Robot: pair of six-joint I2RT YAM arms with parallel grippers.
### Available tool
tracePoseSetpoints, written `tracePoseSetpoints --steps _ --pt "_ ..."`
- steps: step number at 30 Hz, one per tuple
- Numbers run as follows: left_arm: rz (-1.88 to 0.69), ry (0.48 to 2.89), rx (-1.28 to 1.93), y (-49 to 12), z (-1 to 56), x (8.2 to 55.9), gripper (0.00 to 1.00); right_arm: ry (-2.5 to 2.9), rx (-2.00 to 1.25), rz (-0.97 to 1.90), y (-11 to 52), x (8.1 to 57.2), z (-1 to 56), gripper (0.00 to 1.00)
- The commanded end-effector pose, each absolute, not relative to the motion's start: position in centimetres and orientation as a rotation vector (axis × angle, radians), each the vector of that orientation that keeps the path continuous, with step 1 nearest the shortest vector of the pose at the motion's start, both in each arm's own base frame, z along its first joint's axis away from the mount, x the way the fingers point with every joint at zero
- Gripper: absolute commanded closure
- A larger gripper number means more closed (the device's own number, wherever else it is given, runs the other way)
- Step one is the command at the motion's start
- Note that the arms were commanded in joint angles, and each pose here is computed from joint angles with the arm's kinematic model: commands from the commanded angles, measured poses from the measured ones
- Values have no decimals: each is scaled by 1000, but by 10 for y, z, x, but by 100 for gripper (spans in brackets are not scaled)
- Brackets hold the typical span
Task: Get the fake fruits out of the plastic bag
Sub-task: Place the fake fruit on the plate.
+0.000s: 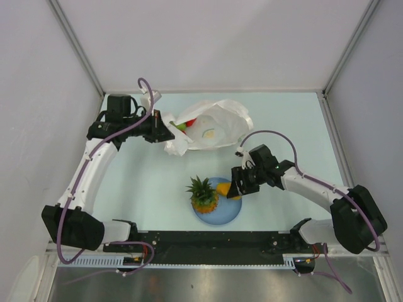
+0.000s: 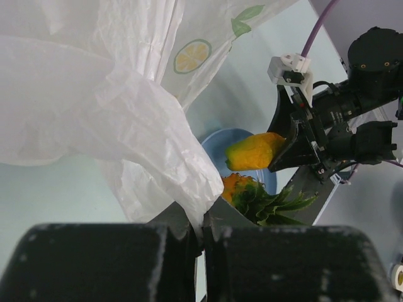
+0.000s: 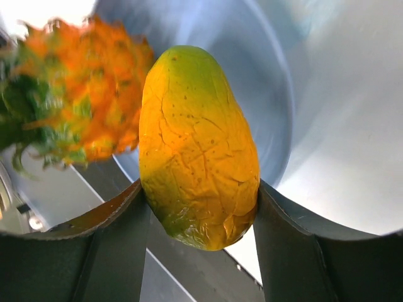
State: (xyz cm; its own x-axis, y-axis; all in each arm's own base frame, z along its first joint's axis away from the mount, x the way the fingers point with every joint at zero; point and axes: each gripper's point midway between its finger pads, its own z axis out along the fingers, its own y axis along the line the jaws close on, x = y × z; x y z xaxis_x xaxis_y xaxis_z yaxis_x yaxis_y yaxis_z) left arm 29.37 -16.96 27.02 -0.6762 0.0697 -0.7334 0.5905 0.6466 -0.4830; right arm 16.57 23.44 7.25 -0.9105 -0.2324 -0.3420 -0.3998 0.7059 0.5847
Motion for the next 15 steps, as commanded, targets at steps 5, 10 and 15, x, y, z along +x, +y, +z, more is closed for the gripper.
tracePoseSetpoints --steps 5,10,15 --pt "-981 2142 514 -169 270 295 96 2567 -475 1067 257 189 74 59" --pt "-999 2141 516 -171 269 295 96 2555 -499 1039 261 190 70 46" --pt "-1013 2143 512 -172 268 293 96 2536 -556 1036 263 186 72 22"
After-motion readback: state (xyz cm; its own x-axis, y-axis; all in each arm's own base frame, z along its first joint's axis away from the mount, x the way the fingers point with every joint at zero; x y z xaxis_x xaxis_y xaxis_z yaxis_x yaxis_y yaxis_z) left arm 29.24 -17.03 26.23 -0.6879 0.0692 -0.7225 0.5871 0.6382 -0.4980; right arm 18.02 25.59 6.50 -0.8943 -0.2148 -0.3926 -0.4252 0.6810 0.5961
